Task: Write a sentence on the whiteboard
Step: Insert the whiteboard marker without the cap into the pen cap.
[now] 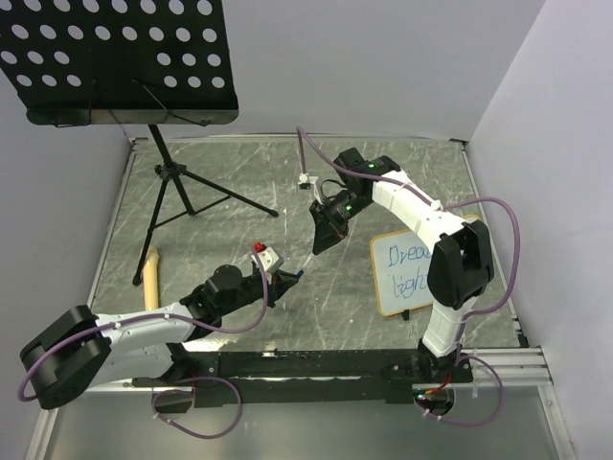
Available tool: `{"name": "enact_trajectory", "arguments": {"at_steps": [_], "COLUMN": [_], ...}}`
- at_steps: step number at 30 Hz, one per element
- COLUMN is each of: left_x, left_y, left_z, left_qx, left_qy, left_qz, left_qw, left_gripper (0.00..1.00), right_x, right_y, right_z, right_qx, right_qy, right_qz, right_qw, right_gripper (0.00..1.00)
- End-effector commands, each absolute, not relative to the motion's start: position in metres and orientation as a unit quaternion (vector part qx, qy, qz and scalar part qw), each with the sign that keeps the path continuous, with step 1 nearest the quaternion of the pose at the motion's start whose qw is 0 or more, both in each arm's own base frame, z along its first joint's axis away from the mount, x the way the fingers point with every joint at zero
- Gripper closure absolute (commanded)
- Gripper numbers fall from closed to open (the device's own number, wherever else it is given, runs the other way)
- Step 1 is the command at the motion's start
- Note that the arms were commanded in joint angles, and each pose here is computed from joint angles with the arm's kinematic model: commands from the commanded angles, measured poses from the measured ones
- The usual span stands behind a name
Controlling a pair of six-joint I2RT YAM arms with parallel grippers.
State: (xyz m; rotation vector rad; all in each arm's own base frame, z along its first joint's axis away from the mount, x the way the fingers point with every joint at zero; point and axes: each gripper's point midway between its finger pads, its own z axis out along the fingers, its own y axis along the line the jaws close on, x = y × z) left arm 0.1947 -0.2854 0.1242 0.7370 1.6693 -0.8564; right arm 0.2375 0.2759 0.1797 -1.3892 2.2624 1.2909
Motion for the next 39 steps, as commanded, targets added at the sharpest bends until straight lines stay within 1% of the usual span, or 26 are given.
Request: {"name": "enact_trajectory", "arguments": {"at_steps": [1, 16, 25, 30, 39], "left_x": [0.195, 0.201, 0.199, 0.202, 0.218], "left_y": [-0.289, -0.289, -0.294, -0.295, -0.307], "left_z": [0.144, 0.140, 0.169, 0.172, 0.195], "left_qx": [0.298, 0.283, 0.268, 0.262, 0.232], "left_qy": [0.677, 0.688, 0.653, 0.652, 0.632], "left_qz": [-0.379, -0.373, -0.408, -0.407, -0.421], "left_qw": [0.556, 0.555, 0.579, 0.584, 0.607], "left_gripper": [0.97, 0.97, 0.97, 0.97, 0.99], "right_x": [0.234, 0.226, 0.218, 0.216, 0.209], "right_y": [0.280, 0.283, 0.290, 0.291, 0.295], "right_z": [0.181, 0.181, 0.176, 0.177, 0.175], "right_qx": [-0.481, -0.484, -0.480, -0.481, -0.484], "right_qy": [0.754, 0.750, 0.744, 0.740, 0.736], "right_qz": [0.438, 0.442, 0.459, 0.465, 0.470], "right_qw": [0.094, 0.088, 0.069, 0.067, 0.058], "right_gripper": [1.00, 1.00, 1.00, 1.00, 1.00]}}
